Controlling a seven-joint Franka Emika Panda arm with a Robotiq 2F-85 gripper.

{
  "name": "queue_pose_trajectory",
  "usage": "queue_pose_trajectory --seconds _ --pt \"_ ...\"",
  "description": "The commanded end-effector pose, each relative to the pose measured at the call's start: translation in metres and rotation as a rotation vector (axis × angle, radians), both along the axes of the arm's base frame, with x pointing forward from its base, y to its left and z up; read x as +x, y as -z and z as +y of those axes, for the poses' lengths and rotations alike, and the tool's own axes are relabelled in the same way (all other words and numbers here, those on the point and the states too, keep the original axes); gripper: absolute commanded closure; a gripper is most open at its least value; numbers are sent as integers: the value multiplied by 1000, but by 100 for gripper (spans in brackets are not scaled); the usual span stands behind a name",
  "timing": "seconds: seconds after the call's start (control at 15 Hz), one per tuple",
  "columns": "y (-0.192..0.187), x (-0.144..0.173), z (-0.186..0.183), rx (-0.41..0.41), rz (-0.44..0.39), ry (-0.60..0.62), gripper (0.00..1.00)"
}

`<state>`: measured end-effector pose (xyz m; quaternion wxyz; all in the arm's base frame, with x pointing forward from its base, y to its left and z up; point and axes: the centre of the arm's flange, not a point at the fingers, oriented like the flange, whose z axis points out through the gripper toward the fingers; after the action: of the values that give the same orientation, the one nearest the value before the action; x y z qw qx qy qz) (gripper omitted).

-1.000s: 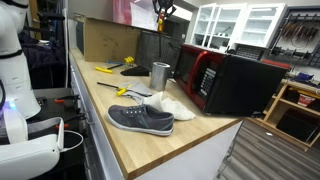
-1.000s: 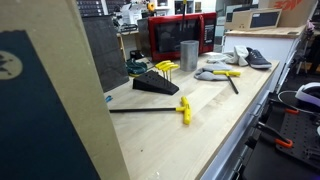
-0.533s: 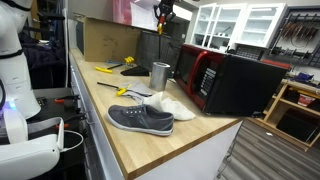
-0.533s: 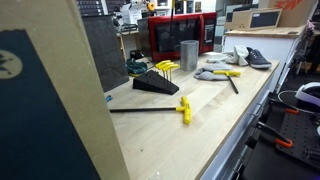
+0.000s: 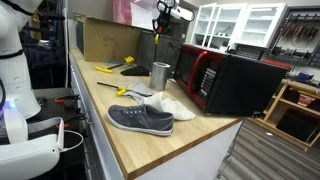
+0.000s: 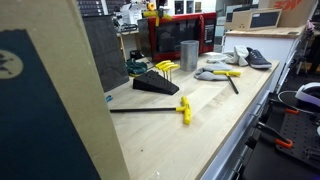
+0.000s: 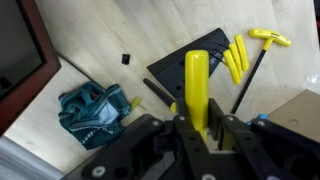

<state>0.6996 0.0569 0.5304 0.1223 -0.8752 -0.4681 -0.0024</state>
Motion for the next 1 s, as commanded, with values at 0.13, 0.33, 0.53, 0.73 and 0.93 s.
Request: queue_pose_trajectory --seconds 0.13,0.33,0.53,0.73,0.93 --pt "9 7 49 15 5 -86 94" --pt "23 7 69 9 20 -139 94" --pt "37 5 80 13 50 -177 94" --pt "44 3 88 18 55 -213 94" --pt "42 4 94 17 58 -211 94"
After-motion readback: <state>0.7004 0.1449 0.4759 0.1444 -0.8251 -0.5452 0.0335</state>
